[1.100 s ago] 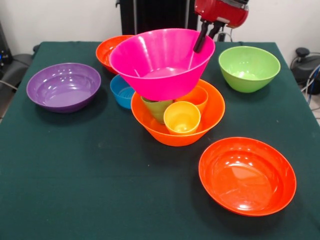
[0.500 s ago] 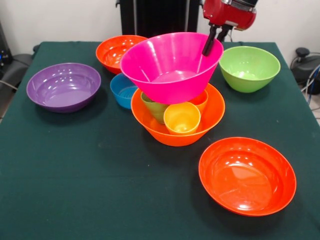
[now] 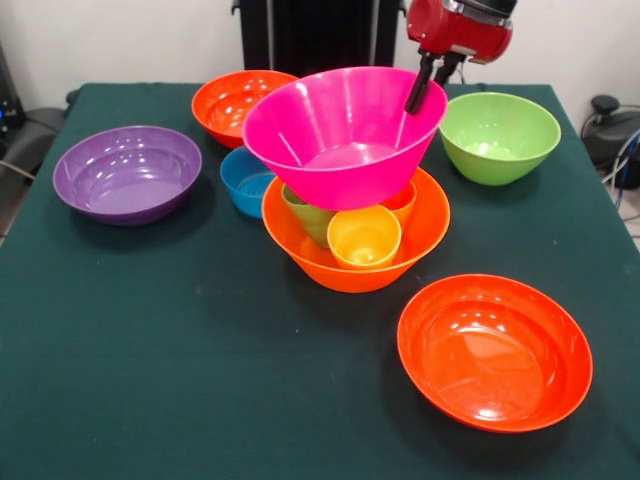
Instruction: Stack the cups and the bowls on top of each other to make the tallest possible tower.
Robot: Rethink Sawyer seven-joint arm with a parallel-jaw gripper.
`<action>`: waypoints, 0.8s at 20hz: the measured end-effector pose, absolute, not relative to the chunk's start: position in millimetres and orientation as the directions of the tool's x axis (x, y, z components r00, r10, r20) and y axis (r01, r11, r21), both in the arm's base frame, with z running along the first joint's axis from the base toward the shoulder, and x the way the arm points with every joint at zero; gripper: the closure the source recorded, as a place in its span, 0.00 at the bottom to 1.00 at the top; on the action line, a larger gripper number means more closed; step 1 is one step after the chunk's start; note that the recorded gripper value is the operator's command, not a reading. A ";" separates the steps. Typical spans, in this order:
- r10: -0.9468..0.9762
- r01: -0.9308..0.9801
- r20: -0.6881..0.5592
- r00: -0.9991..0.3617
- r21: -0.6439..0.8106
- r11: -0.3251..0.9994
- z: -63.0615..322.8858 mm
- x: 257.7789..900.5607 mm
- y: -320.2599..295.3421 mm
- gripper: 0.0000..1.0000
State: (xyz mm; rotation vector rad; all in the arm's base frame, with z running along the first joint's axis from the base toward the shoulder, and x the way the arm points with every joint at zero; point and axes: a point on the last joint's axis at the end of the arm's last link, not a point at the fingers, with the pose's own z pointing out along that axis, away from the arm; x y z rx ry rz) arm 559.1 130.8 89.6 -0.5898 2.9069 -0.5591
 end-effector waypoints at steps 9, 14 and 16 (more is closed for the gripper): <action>-0.405 -0.367 -0.024 -0.914 -0.378 0.850 76.8 555.5 133.0 1.00; -0.406 -0.375 -0.001 -0.914 -0.375 0.847 65.0 550.4 131.4 1.00; -0.406 -0.377 0.003 -0.914 -0.375 0.847 62.9 549.4 131.2 1.00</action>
